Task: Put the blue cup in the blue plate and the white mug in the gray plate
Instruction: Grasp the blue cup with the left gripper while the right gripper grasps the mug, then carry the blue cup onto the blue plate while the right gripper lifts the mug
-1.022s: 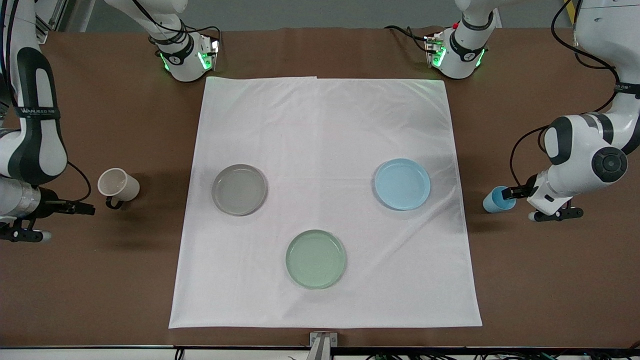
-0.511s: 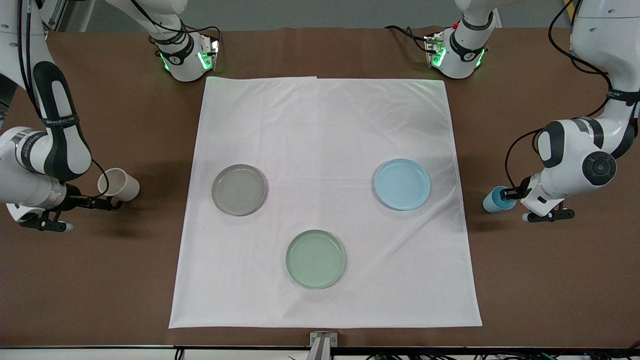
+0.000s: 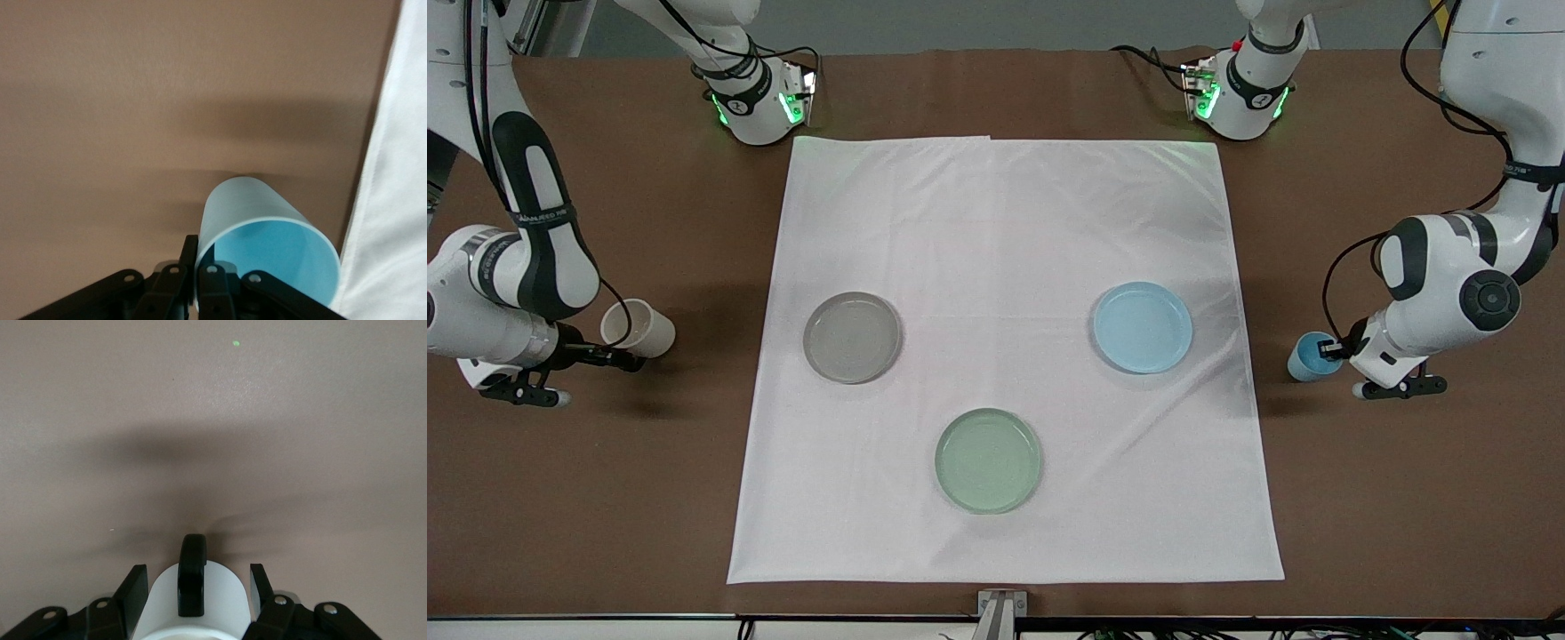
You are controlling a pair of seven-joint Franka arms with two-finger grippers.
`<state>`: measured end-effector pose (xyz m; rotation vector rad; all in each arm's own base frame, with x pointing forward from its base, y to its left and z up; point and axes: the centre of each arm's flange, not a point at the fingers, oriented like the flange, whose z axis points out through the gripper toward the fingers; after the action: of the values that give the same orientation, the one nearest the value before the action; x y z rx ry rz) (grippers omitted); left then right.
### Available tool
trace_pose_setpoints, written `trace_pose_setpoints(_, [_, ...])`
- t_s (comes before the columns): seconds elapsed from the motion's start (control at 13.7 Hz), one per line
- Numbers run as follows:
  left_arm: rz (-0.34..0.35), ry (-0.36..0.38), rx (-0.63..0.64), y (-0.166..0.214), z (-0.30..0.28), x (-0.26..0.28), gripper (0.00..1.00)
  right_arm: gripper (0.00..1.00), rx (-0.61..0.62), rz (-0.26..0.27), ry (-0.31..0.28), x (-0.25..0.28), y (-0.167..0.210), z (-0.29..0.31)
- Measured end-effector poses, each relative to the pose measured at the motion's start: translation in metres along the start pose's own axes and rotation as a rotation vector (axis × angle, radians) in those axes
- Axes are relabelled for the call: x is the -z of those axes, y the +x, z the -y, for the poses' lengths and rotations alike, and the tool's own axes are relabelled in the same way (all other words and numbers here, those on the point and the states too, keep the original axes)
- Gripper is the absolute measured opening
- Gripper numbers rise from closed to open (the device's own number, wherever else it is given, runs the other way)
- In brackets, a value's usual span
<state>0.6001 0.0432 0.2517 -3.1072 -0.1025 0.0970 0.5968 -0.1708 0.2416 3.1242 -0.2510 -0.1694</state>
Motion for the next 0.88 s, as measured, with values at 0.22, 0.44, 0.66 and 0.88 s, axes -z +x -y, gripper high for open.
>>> trace_pose_setpoints(0.22, [-0.047, -0.022, 0.032, 0.001, -0.052, 0.04, 0.04, 0.54, 0.008, 0.002, 0.009, -0.001, -0.001, 0.001])
trace_pose_setpoints(0.44, [-0.005, -0.045, 0.094, -0.018, -0.14, 0.061, 0.04, 0.41, 0.02, 0.005, 0.011, -0.003, -0.002, 0.001])
trace_pose_setpoints(0.66, [0.039, -0.055, 0.137, -0.038, -0.202, 0.049, 0.04, 0.3, 0.03, 0.012, 0.013, -0.007, -0.003, 0.001])
trace_pose_setpoints(0.88, [0.077, -0.047, 0.16, -0.058, -0.25, 0.028, 0.04, 0.19, 0.052, 0.013, 0.014, -0.008, -0.003, 0.002])
